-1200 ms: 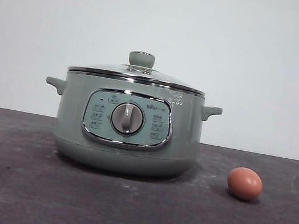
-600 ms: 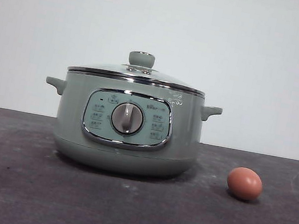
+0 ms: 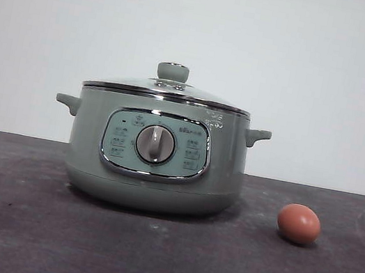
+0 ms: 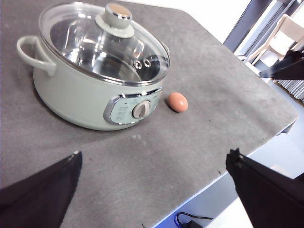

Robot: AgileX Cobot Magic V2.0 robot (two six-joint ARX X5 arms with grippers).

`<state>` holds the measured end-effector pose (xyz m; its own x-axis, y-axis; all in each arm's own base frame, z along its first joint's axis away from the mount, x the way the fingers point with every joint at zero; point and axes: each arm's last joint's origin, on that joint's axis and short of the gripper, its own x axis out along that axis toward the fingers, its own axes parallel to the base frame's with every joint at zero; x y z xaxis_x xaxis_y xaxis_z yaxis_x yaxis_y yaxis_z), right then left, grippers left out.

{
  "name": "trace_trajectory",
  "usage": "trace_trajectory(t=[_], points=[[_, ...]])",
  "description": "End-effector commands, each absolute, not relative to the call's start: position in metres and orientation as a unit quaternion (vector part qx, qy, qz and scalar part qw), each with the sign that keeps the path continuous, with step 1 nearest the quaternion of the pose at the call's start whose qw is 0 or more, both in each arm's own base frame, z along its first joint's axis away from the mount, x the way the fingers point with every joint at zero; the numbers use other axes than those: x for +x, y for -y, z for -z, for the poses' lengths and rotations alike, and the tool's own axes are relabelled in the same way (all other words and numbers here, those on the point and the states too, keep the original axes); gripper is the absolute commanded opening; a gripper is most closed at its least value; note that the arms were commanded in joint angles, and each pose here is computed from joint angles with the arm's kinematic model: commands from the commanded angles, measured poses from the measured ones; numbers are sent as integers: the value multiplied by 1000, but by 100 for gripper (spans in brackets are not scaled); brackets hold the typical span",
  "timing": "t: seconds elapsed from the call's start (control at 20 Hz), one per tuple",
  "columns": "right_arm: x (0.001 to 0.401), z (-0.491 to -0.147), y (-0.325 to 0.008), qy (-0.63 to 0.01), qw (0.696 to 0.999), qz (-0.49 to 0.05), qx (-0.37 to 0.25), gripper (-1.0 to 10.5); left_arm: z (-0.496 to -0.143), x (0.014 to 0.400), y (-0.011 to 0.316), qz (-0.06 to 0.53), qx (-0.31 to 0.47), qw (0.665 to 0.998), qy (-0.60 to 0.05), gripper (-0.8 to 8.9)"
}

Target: Pick up the egg,open the lid,put the egg in the pot,close the lid

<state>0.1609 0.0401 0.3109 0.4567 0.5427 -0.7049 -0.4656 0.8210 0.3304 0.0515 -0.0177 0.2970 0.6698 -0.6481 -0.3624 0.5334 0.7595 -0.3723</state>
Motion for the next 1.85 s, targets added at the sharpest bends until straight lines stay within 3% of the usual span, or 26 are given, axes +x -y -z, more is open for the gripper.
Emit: trace_trajectory(t=[0.05, 0.55, 1.25, 1.6, 1.75, 1.85], points=[[178, -302, -49, -444, 850, -282, 26, 564, -299, 51, 18, 327, -116, 908, -236, 594], [245, -250, -82, -480, 848, -218, -49, 563, -298, 51, 18, 327, -116, 908, -237, 594], [291, -175, -108, -529, 822, -200, -69, 560, -297, 51, 18, 325, -119, 906, -243, 594], [294, -167, -111, -534, 818, -201, -69, 268, -297, 51, 17, 317, -116, 909, -243, 594], [295, -162, -111, -542, 813, -199, -68, 236, -297, 51, 17, 313, -115, 911, -243, 594], [295, -161, -111, -544, 812, -200, -62, 98, -297, 51, 17, 313, -115, 911, -243, 594]])
